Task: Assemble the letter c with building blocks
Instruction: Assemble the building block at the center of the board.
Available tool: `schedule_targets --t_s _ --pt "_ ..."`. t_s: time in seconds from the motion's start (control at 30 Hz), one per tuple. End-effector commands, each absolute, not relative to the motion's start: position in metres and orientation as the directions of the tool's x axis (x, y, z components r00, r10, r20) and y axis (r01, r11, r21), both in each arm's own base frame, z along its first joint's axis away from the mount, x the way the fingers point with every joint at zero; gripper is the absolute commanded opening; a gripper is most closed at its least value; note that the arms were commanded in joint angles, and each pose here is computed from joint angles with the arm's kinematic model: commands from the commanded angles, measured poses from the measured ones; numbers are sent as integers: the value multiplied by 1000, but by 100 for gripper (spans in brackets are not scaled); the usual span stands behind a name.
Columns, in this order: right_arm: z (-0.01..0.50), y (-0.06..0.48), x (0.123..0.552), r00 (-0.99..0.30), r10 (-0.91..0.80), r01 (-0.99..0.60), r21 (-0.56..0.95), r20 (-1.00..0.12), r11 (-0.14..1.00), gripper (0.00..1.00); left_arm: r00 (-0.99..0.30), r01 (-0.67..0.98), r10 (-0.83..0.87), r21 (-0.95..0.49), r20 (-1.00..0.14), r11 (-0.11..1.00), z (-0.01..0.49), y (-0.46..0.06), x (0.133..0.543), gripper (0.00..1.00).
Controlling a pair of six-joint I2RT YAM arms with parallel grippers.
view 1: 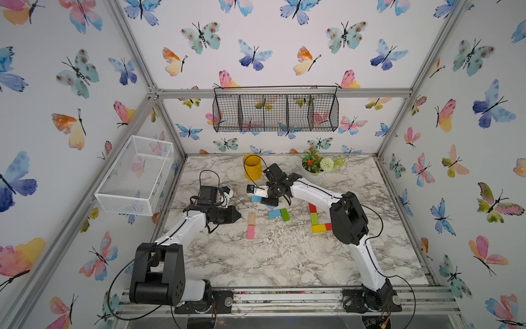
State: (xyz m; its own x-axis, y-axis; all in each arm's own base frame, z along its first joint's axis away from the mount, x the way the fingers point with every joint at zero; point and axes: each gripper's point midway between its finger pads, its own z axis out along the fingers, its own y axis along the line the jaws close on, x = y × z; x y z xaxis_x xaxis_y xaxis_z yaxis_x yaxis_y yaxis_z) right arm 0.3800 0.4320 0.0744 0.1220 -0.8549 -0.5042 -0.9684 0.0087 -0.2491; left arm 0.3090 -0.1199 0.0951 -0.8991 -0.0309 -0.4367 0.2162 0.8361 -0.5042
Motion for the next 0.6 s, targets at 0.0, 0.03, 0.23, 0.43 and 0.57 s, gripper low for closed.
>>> schedule_targets --t_s 0.0,0.03,0.23,0.43,0.57 --pt "71 437 369 102 -847 -983 -184 -522 -5 9 -895 219 -29 -495 -446 841 100 -117 308 16" --pt "69 437 367 97 -847 -985 -174 -523 -6 9 -895 221 -28 -496 -446 840 100 -118 308 16" --pt "59 433 366 81 -863 -988 -156 -499 -2 10 -894 229 -26 -506 -447 832 101 -120 308 16" --pt "49 430 365 67 -880 -991 -136 -470 -3 11 -894 232 -27 -514 -447 826 102 -121 308 16" --pt "46 431 365 59 -885 -992 -126 -461 -1 11 -892 237 -25 -513 -451 825 103 -122 307 16"
